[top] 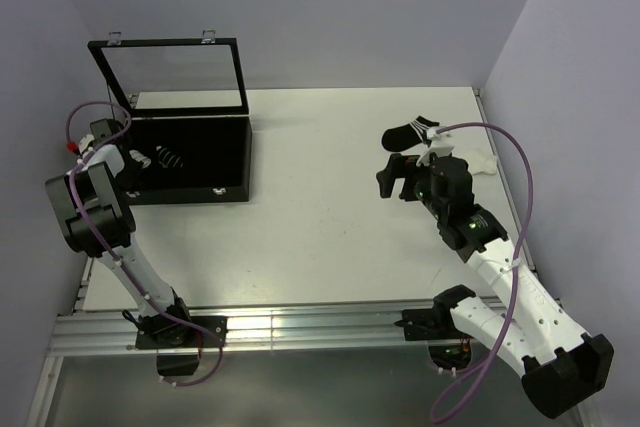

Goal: Roll the socks
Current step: Place the sock in the storage box.

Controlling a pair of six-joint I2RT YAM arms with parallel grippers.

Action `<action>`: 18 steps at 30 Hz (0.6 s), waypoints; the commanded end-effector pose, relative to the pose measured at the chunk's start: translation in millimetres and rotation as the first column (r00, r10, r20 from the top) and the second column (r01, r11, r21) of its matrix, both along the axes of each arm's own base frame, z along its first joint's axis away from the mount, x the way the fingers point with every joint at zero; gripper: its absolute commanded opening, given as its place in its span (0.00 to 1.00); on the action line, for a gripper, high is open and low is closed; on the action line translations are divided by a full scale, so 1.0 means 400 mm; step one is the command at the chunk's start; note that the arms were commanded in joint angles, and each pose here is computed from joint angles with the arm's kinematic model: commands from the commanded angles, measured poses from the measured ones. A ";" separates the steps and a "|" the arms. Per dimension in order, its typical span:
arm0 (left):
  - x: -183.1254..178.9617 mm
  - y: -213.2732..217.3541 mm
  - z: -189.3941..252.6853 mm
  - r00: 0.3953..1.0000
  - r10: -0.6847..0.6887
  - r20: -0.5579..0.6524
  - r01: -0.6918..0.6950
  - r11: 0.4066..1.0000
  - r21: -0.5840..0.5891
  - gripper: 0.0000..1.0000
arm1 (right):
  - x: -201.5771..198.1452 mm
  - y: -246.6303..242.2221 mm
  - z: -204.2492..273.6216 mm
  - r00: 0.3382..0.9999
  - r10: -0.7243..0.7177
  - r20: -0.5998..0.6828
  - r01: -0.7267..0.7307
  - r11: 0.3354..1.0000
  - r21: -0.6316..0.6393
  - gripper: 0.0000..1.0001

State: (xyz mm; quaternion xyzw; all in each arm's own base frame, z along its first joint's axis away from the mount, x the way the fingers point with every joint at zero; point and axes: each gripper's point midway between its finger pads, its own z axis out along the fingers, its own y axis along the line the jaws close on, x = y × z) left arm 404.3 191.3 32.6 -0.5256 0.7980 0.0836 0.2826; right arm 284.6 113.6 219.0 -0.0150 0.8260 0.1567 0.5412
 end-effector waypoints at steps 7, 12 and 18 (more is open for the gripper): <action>-0.041 0.049 0.011 0.998 0.030 -0.054 -0.028 0.999 0.037 0.49 | 0.012 -0.001 0.023 0.999 -0.002 0.054 0.003 1.000 -0.007 1.00; -0.042 0.052 0.050 0.998 0.044 -0.043 -0.042 0.998 0.045 0.58 | 0.010 -0.002 0.028 0.998 -0.001 0.061 0.002 1.000 -0.008 1.00; -0.034 0.047 0.112 0.999 0.049 -0.018 -0.048 0.998 0.033 0.67 | 0.007 -0.003 0.039 0.997 0.000 0.072 0.000 1.000 -0.004 0.99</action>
